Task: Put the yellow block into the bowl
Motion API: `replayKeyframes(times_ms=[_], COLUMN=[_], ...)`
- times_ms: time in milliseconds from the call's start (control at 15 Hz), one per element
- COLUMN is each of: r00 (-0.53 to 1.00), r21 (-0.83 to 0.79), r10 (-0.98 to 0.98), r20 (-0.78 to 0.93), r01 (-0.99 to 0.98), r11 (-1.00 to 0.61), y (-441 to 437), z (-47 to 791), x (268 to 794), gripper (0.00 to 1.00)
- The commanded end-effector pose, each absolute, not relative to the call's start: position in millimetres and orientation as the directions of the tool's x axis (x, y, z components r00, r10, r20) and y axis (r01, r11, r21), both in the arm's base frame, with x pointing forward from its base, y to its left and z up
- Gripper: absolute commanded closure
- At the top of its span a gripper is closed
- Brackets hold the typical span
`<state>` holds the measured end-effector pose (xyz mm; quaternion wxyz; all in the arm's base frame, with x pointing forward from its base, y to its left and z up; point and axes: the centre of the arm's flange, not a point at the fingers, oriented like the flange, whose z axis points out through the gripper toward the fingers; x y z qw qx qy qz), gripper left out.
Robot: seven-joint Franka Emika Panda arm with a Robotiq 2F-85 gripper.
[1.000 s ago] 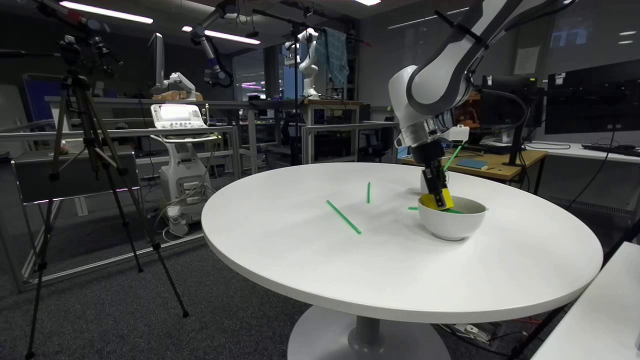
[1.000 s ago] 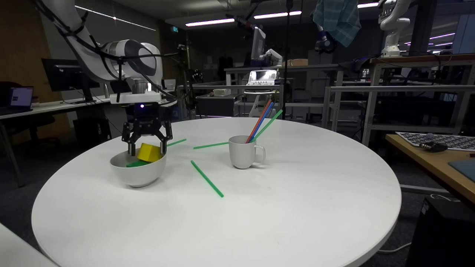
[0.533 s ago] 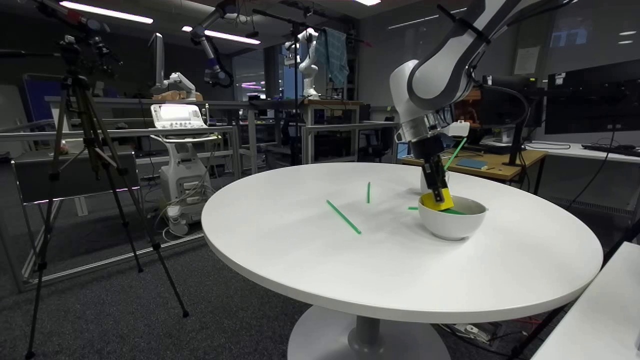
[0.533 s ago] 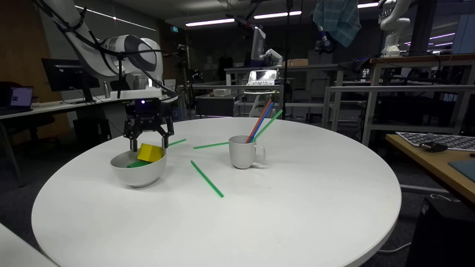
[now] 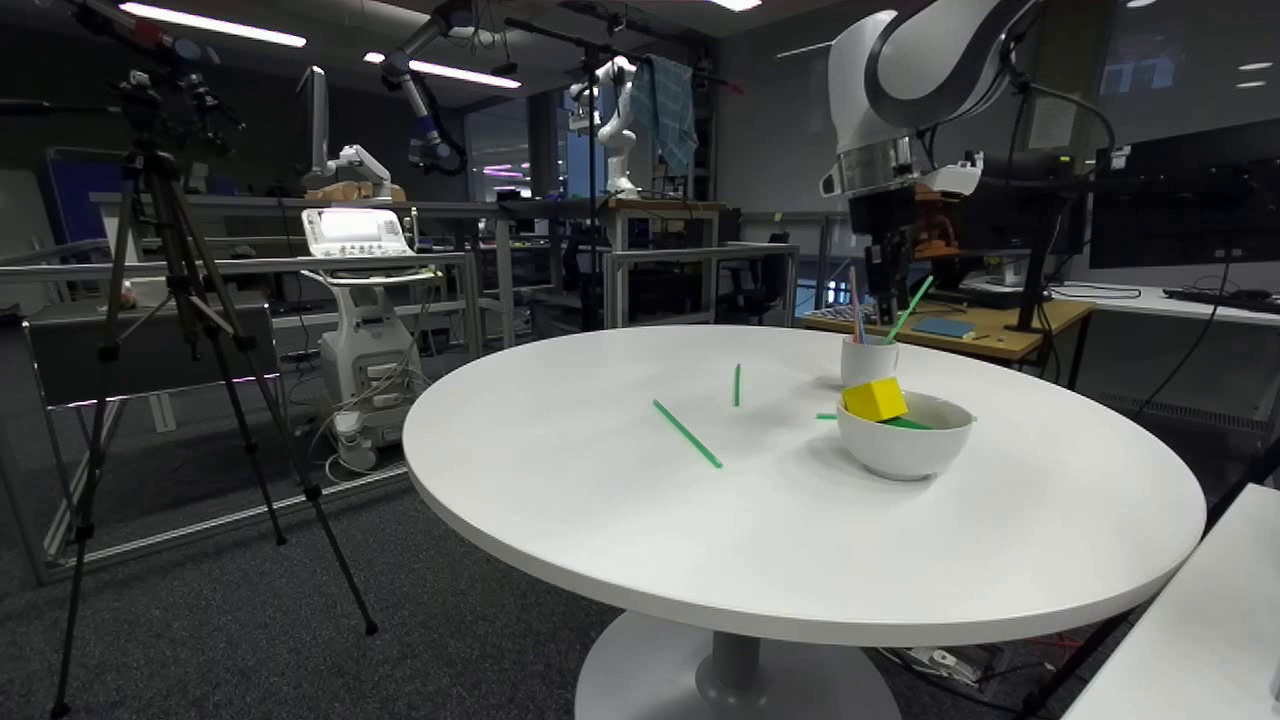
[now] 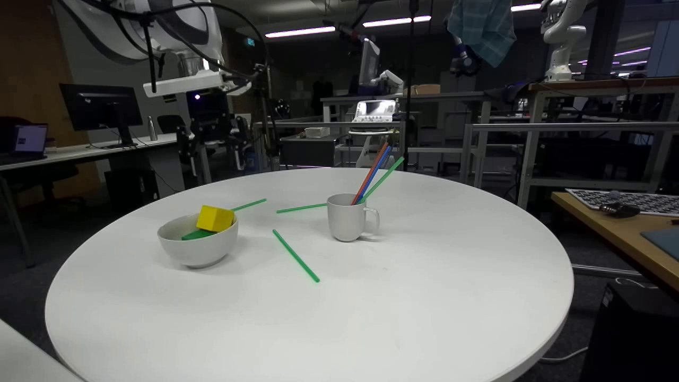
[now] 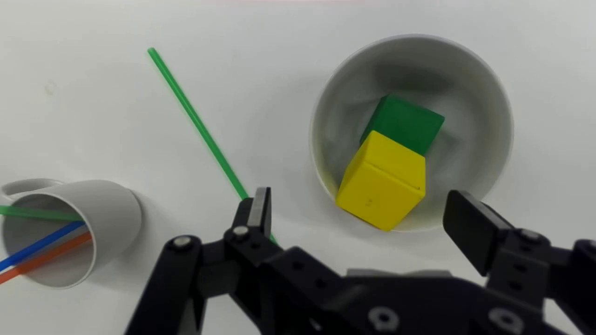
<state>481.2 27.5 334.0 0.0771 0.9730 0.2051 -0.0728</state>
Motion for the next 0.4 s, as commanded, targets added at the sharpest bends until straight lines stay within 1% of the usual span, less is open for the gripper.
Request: replayKeyframes(times_ms=[0, 333], r00=[0.91, 0.917], r21=[0.124, 0.129], r10=[0.384, 0.376], r20=[-0.153, -0.131], r01=[0.403, 0.391], r11=[-0.907, -0.911], y=[23, 15], z=[340, 345], x=[476, 464], gripper=[0.0, 0.0])
